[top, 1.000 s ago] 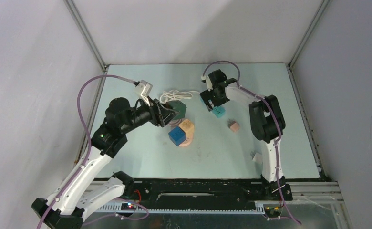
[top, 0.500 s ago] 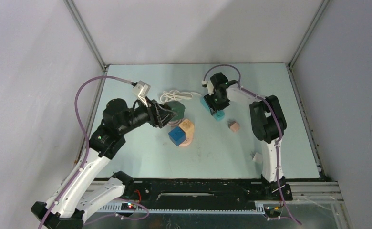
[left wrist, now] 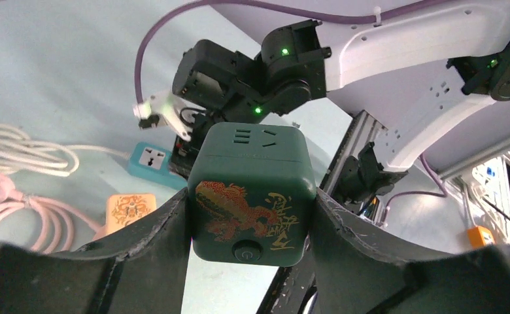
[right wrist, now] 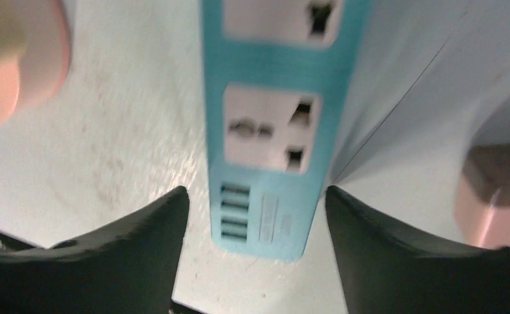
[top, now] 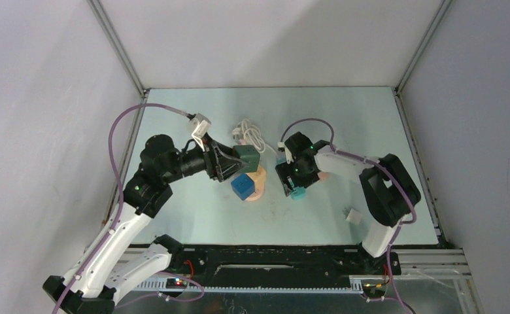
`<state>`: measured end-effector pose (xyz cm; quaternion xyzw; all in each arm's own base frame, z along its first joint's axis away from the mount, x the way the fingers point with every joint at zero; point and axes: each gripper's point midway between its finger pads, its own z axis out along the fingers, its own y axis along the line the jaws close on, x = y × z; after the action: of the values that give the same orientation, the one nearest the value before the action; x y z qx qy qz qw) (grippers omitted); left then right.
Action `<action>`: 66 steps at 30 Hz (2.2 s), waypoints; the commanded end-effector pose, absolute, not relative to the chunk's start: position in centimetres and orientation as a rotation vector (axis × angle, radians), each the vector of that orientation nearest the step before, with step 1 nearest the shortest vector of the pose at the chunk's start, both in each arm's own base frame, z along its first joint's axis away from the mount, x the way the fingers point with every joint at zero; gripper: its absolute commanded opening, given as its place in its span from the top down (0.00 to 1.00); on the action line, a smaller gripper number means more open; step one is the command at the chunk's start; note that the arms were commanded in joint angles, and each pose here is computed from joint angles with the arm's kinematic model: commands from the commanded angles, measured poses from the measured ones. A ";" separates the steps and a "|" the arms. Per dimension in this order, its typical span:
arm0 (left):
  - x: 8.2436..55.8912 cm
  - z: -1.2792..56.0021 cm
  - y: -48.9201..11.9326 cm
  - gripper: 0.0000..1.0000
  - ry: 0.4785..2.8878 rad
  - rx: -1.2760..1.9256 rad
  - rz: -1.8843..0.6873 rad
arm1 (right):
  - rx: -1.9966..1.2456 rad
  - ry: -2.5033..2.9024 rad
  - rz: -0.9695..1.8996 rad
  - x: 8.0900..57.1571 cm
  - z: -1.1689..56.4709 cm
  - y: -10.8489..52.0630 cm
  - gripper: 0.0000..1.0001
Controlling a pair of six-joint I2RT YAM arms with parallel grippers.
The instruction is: Insert the plug
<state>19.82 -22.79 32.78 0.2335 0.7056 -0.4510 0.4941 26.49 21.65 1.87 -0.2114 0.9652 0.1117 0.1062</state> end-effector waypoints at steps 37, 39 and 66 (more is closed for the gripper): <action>33.5 13.5 -35.0 1.00 2.288 1.331 -0.328 | -0.050 2.292 0.690 26.8 14.0 11.1 0.07; 33.7 13.3 -35.2 1.00 2.282 1.339 -0.323 | -0.054 2.291 0.697 26.8 14.0 11.1 0.07; 34.4 12.8 -38.2 1.00 2.204 1.384 -0.371 | -0.068 2.287 0.697 26.8 14.1 11.1 0.08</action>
<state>33.32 -36.36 11.12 0.4969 0.8303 -0.1227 0.2203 26.45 11.01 13.17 -0.0151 0.8991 0.2678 0.3460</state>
